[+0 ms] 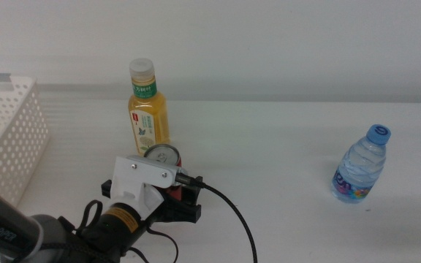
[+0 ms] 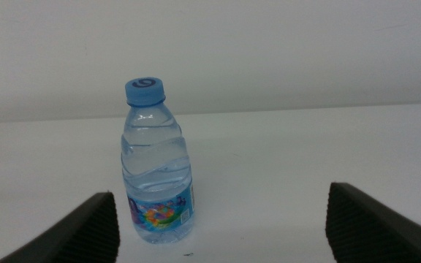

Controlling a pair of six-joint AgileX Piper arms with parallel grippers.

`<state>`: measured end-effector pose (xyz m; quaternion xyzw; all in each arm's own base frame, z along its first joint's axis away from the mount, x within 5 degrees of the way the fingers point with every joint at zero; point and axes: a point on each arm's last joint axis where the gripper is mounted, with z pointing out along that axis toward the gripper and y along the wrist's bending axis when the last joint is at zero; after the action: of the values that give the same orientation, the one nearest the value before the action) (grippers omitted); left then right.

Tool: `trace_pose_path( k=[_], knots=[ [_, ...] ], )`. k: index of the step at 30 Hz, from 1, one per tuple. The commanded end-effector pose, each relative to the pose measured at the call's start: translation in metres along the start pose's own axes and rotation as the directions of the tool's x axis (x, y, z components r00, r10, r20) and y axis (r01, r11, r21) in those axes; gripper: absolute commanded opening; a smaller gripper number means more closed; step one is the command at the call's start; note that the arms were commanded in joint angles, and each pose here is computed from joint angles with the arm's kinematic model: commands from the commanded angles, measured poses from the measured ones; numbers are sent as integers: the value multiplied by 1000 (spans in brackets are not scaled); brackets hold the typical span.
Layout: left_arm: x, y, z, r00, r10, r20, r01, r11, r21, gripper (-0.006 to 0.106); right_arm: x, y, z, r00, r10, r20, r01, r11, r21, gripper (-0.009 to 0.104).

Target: Use arms to grab the bottles and put them into the dustbin to the left of the table.

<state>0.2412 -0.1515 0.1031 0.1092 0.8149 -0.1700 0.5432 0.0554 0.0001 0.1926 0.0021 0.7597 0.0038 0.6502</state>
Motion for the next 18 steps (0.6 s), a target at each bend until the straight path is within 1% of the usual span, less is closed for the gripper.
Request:
trace_pose_path(
  k=[1, 4, 6, 9, 11, 14, 18],
  knots=[
    [0, -1, 1, 1000, -14, 2, 14, 1000, -6, 83, 12, 0, 1, 1000, -8, -4, 8, 1000, 7, 76],
    [0, -1, 1, 1000, -11, 1, 11, 1000, -2, 73, 12, 0, 1, 1000, -8, -4, 8, 1000, 7, 76],
    [0, -1, 1, 1000, -10, 1, 10, 1000, 1, 62, 12, 0, 1, 1000, -8, -4, 8, 1000, 7, 76],
    [0, -1, 1, 1000, 10, 1, -10, 1000, 1, 42, 12, 0, 1, 1000, -8, -4, 8, 1000, 7, 76],
    [1, -1, 0, 999, 44, 2, -44, 999, 1, 24, 12, 0, 1, 1000, -8, -4, 8, 1000, 7, 76],
    [-7, -4, -3, 998, 60, 16, -60, 998, 21, -1, 12, 0, 1, 1000, -8, -4, 8, 1000, 7, 76],
    [-23, -7, -14, 994, 104, -18, -104, 994, 29, -2, 12, 0, 1, 1000, -8, -4, 8, 1000, 7, 76]
  ],
)
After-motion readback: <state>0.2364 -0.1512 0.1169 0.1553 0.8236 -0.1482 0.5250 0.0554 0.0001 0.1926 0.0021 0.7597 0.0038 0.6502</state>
